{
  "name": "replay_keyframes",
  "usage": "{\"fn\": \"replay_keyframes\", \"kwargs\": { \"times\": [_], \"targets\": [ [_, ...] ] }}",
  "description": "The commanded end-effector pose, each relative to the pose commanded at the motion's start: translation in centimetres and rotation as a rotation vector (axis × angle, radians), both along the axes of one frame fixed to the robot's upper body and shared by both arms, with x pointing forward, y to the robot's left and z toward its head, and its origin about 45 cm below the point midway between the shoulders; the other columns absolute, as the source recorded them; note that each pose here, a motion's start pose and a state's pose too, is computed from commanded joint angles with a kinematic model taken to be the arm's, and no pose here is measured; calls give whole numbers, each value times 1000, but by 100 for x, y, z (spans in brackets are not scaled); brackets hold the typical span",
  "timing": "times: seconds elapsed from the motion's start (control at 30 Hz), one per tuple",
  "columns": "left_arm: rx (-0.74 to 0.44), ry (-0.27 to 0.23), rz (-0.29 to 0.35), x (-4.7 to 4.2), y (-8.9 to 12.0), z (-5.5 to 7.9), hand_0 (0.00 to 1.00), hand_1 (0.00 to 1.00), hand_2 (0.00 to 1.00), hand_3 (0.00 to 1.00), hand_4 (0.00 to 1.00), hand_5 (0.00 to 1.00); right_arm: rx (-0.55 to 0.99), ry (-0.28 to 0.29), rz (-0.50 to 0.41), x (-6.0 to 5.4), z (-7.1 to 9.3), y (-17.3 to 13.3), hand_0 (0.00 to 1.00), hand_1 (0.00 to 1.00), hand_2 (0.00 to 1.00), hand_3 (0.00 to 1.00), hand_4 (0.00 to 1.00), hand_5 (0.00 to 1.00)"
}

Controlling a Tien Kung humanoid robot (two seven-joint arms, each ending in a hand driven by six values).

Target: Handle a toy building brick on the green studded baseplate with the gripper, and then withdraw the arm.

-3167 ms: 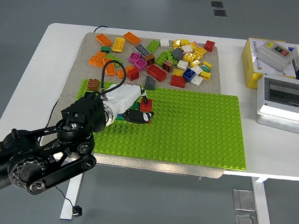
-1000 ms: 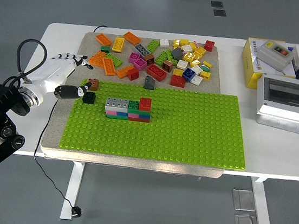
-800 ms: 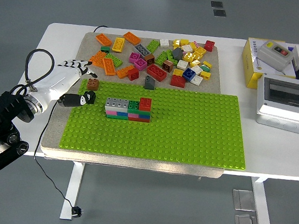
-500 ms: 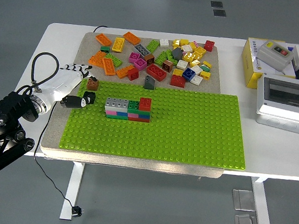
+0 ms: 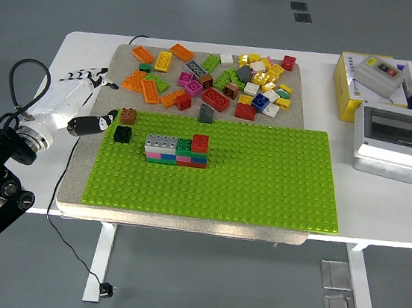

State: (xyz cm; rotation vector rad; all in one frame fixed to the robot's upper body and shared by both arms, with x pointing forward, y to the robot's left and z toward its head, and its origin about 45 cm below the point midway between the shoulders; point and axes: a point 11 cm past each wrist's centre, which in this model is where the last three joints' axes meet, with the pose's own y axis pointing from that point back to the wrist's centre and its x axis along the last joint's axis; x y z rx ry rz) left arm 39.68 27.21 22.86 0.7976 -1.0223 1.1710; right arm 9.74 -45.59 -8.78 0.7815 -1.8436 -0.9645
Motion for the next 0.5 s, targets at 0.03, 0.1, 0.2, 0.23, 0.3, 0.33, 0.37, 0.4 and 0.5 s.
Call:
{"fn": "replay_keyframes", "kwargs": {
  "times": [0.03,0.1,0.2,0.23,0.3,0.33,0.37,0.4,0.5],
  "targets": [
    [-3,-3,3,-8,6,11,998,974,968,764,634,283,2,1,-1,-1,-1,1,700,668,673,662,388,802],
    [-5,-2,9,-24,29,12,998,974,968,764,634,283,5,3,-1,-1,-2,3,700,668,673,662,388,802],
    [2,-1,13,-49,63,6,998,973,967,757,633,287,6,6,5,10,-1,5,701,662,675,659,384,815],
    [4,-1,13,-55,72,7,998,973,967,757,633,287,7,6,7,16,1,6,701,662,675,659,384,815],
    [11,-1,14,-68,93,9,998,973,967,757,633,287,7,6,9,25,2,7,701,662,675,659,384,815],
    [14,0,15,-73,106,7,998,972,966,750,633,292,8,6,9,28,3,7,702,663,673,660,384,809],
    [17,1,16,-78,118,3,998,972,966,750,633,292,8,5,10,32,3,7,702,663,673,660,384,809],
    [20,4,17,-84,134,-6,998,972,966,750,633,292,7,4,10,36,4,7,702,663,673,660,384,809],
    [28,14,23,-100,178,-42,998,972,966,750,633,292,5,1,11,46,8,5,702,663,673,660,384,809]
  ]
}}
